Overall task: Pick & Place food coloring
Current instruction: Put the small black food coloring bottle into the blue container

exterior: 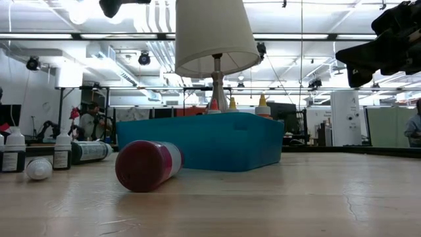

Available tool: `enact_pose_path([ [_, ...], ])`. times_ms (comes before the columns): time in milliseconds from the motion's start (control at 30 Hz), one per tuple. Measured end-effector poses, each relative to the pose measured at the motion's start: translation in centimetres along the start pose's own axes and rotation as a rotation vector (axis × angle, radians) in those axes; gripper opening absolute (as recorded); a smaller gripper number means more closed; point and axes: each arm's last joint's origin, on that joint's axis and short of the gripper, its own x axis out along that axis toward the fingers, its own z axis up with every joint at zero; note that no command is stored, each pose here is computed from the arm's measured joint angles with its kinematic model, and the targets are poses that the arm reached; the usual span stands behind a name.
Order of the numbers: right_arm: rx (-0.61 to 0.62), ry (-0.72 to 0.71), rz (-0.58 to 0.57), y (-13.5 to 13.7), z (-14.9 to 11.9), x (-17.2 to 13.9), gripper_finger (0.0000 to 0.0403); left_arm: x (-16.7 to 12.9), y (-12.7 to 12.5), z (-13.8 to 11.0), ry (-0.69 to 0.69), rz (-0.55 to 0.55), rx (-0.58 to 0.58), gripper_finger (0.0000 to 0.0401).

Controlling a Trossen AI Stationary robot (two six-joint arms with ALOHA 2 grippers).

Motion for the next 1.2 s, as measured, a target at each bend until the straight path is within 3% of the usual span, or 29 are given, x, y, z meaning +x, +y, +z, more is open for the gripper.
enact_pose_path([
  [433,0.0,0.0,0.0,0.0,0.0,0.0,0.0008,0.0,0.5,0.8,0.087,0.061,0.069,0.0005],
  [867,0.0,0.0,0.0,0.0,0.0,0.0,0.0009,0.8,0.9,0.7,0.099,0.151,0.062,0.0146],
  [1200,0.0,0.0,0.0,0.0,0.0,0.0,0.0008,1.2,0.9,0.4,0.127,0.162,0.089,0.016],
])
